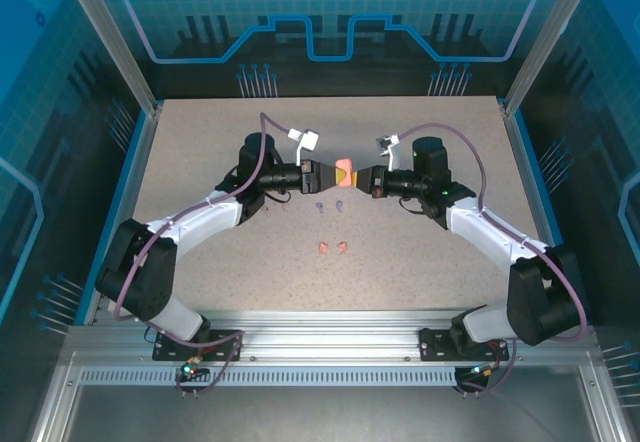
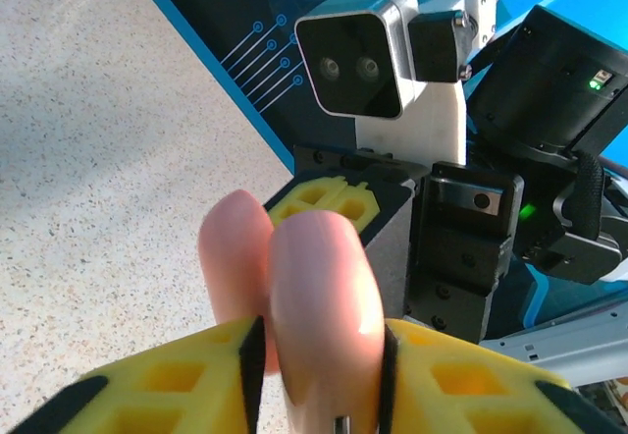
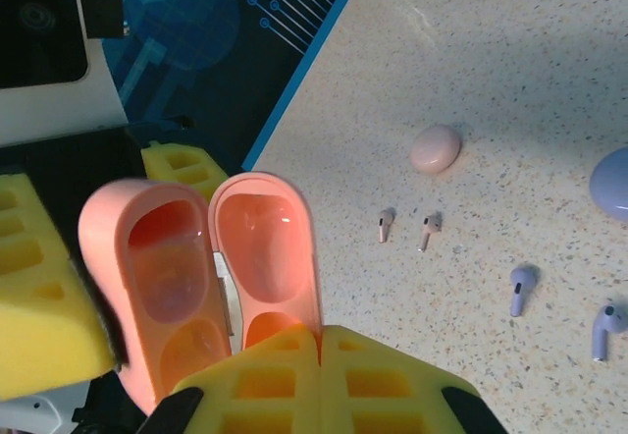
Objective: Insert wireless bluetooth earbuds into charging case
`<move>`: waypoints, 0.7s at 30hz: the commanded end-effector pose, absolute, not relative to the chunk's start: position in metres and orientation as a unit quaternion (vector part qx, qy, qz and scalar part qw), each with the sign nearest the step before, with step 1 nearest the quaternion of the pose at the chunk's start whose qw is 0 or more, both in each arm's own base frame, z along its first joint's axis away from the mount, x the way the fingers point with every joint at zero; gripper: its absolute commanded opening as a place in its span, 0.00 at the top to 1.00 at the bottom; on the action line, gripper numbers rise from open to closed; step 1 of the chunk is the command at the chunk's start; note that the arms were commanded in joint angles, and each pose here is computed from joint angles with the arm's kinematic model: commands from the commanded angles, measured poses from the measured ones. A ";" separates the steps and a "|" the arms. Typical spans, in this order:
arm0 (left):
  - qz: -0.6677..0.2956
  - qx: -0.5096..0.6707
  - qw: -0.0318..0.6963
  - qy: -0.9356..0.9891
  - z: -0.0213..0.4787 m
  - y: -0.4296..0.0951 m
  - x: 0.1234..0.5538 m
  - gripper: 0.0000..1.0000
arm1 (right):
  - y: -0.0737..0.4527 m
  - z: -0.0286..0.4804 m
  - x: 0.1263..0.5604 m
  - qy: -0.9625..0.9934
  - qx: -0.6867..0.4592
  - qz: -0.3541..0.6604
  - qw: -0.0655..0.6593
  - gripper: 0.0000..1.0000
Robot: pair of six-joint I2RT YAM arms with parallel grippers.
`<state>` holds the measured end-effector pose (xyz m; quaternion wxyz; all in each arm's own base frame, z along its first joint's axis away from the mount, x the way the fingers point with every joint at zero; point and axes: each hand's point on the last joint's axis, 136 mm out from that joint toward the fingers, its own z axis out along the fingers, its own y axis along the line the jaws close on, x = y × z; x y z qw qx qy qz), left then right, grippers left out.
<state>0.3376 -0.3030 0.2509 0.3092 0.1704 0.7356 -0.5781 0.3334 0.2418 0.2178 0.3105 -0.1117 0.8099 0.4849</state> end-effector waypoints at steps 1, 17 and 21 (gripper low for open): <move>-0.568 0.171 0.335 0.732 0.254 -0.301 0.340 0.46 | 0.237 0.230 0.338 0.812 -0.109 0.472 0.325 1.00; -0.525 0.163 0.353 0.757 0.255 -0.274 0.351 0.20 | 0.211 0.212 0.345 0.871 -0.136 0.339 0.328 1.00; -0.494 0.206 0.330 0.778 0.252 -0.269 0.348 0.17 | 0.199 0.209 0.349 0.883 -0.194 0.268 0.332 1.00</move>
